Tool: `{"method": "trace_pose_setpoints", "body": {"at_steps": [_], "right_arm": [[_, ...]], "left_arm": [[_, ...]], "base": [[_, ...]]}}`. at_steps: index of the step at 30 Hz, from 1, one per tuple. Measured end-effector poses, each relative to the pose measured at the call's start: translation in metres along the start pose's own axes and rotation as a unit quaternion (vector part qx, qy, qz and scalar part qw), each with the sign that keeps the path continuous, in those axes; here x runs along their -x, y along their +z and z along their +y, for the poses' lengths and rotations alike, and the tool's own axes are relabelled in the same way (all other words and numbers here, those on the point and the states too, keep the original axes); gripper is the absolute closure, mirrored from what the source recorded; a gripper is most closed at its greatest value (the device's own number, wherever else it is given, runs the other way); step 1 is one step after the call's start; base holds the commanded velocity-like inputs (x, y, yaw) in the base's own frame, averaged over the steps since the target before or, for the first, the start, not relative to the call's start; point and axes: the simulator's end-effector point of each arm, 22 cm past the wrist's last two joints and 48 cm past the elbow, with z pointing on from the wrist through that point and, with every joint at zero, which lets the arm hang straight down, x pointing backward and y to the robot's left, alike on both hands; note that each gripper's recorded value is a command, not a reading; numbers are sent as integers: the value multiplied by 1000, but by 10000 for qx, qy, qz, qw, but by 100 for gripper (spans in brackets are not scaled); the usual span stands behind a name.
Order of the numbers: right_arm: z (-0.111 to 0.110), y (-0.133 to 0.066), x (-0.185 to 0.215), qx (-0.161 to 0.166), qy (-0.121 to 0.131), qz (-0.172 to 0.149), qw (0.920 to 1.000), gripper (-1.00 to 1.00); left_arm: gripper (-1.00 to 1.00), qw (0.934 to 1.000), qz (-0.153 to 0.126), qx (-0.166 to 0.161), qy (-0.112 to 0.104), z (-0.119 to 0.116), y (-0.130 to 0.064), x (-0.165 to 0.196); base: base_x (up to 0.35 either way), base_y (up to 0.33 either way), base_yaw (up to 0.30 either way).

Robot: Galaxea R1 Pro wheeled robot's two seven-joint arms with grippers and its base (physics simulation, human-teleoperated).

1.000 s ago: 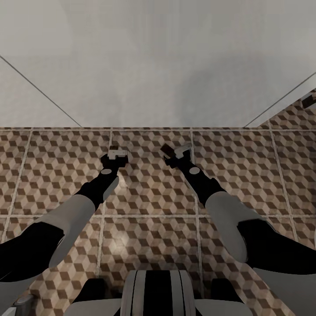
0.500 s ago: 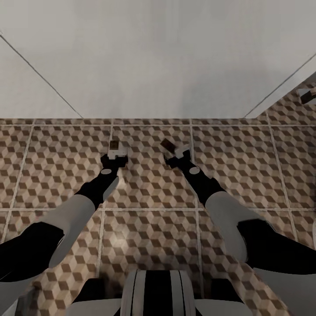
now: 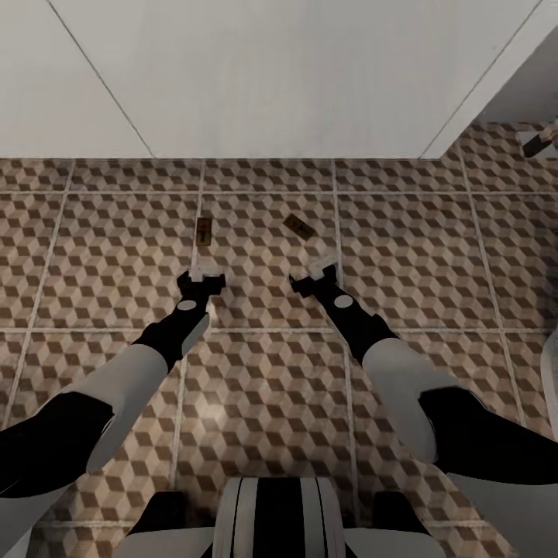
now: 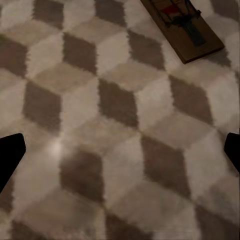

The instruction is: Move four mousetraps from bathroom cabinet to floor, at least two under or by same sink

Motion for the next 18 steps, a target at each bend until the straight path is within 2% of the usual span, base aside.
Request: {"method": "trace_pose_setpoints", "body": {"at_steps": [18], "right_arm": [[0,0,0,1,1,2,10000,-100]], "left_arm": [[-100,10000,28,14,9,1,0,-4]], "base": [[-338,0,0]]}}
